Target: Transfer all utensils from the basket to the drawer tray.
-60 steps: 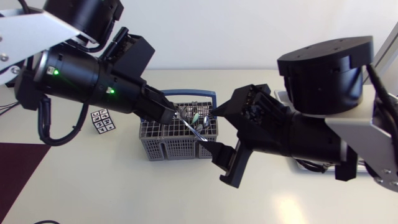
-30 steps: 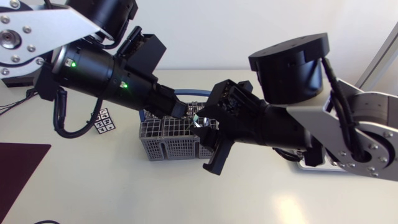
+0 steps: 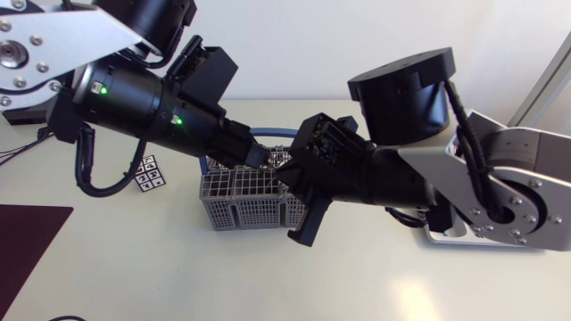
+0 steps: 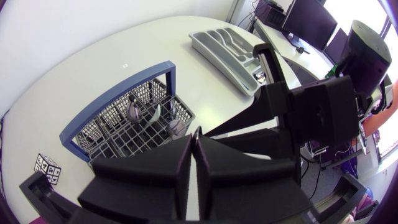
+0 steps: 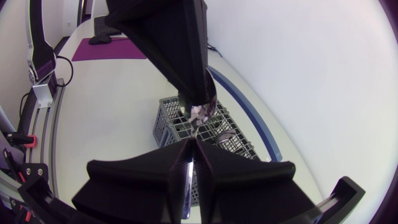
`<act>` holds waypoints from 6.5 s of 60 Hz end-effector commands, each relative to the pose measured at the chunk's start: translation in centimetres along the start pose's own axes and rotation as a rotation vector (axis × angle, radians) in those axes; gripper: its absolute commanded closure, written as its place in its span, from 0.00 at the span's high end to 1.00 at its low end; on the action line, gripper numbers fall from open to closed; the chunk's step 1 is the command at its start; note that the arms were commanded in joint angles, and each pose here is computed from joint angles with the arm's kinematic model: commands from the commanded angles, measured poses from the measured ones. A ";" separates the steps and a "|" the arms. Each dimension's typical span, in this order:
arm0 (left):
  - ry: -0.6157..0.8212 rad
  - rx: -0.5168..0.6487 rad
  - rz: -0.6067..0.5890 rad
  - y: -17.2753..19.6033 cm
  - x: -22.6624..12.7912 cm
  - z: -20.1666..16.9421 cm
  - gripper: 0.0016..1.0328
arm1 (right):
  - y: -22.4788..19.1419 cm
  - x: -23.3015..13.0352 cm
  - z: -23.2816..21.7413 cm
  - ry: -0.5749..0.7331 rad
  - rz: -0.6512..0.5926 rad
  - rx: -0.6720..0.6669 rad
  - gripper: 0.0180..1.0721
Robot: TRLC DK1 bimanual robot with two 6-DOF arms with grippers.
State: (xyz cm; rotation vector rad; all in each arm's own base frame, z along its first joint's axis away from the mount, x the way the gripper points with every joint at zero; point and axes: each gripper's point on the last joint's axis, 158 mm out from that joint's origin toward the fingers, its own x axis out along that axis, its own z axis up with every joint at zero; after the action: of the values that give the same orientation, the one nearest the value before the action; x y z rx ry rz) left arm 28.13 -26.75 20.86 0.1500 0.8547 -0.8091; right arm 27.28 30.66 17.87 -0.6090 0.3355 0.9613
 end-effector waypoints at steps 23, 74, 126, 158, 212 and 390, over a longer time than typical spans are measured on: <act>-0.139 -0.017 -0.004 0.2 -2.7 5.3 0.65 | 1.4 -0.4 -0.9 0.026 0.068 0.013 0.05; -0.084 0.019 0.125 2.9 -0.4 4.3 0.69 | -9.6 -12.7 -24.8 0.319 0.122 0.093 0.05; 0.047 0.114 0.200 3.6 2.3 0.6 0.69 | -15.9 -20.9 -44.0 0.522 0.135 0.042 0.27; 0.084 0.130 0.205 3.6 2.6 -0.8 0.69 | -15.4 -18.6 -32.8 0.501 0.035 0.114 0.68; 0.122 0.154 0.267 7.6 2.0 -5.8 0.75 | -2.6 -1.3 -8.3 0.388 0.245 0.580 0.68; 0.055 0.194 0.281 8.1 2.3 -7.5 0.75 | -2.6 4.0 -6.6 0.414 0.245 0.867 0.43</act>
State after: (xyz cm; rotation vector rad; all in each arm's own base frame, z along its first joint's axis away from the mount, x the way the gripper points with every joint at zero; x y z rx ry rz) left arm 30.49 -19.30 13.07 0.4381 0.7841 -0.6161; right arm 32.28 29.04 11.94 0.0530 1.1243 0.8264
